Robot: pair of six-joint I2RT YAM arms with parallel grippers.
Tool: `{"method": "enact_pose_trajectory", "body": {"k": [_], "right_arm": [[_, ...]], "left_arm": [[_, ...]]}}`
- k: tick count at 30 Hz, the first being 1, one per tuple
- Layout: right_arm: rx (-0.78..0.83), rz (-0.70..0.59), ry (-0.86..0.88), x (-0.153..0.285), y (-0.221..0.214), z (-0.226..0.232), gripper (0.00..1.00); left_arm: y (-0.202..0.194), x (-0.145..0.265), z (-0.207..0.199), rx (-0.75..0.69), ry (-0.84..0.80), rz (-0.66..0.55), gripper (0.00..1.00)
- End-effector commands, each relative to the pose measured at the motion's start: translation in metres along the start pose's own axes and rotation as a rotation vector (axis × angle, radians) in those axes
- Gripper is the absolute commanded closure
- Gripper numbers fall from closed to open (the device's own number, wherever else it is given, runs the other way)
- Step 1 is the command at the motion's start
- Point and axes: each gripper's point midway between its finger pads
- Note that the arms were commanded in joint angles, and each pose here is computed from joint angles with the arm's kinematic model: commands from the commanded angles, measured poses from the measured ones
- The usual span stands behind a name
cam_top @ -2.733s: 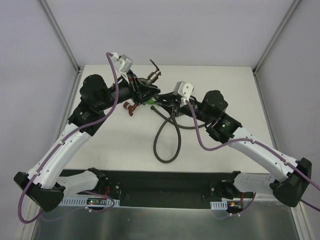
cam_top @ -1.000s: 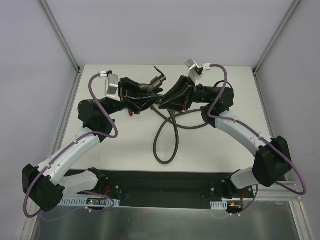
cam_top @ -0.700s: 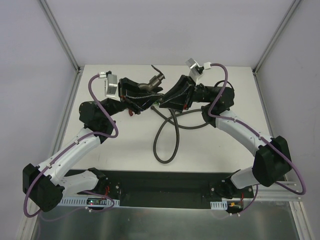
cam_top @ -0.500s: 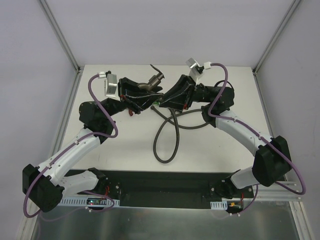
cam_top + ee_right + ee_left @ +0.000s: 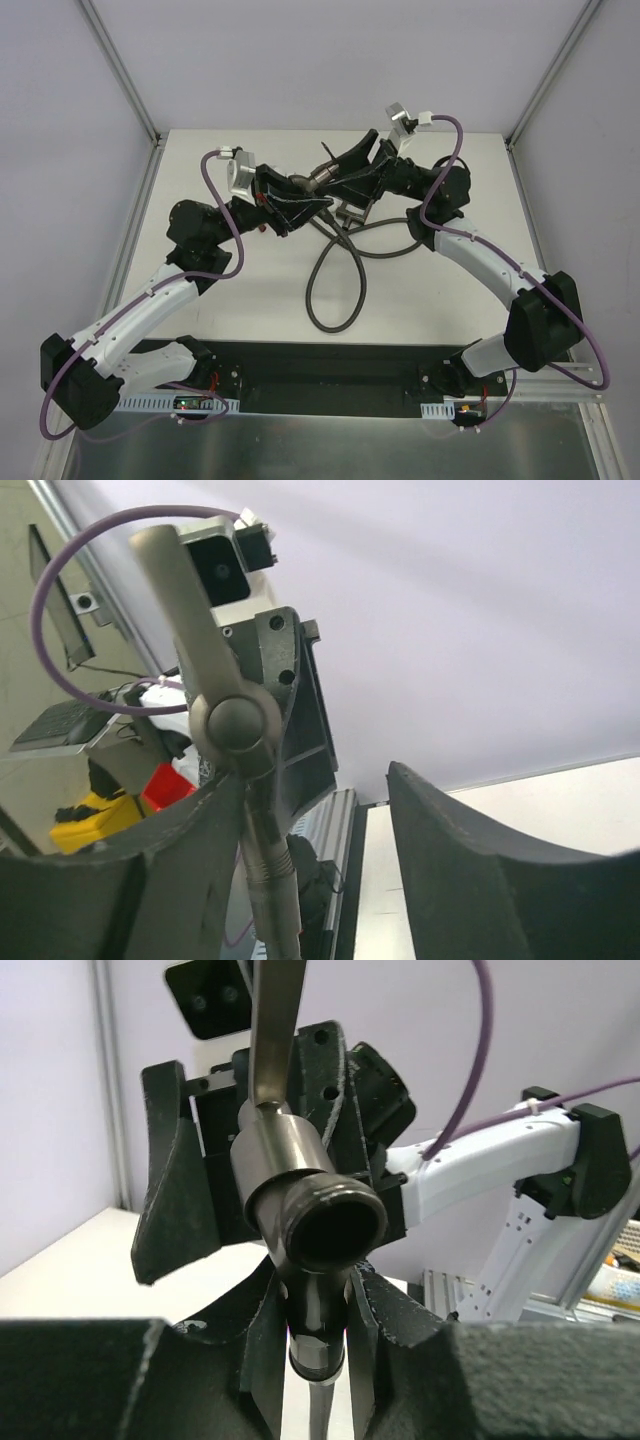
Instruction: Install the water faucets
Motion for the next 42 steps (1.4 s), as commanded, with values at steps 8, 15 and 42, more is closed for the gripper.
{"method": "enact_pose_trajectory", "body": {"k": [8, 15, 42], "right_arm": [[0.189, -0.074, -0.140, 0.016, 0.030, -0.007, 0.32], [0.371, 0.025, -0.349, 0.039, 0.013, -0.025, 0.31], [0.984, 0.191, -0.696, 0.000, -0.050, -0.048, 0.48]], "left_arm": [[0.024, 0.016, 0.034, 0.015, 0.295, -0.077, 1.00], [0.023, 0.032, 0.063, 0.095, 0.495, -0.126, 1.00], [0.027, 0.036, 0.072, 0.246, 0.567, -0.205, 1.00]]}}
Point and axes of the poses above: each gripper's point midway between its finger pads, its own x axis back along the fingers, its own z axis along the line the jaws close on, y = z × x, and after that the axes turned 1 degree about -x, right-handed
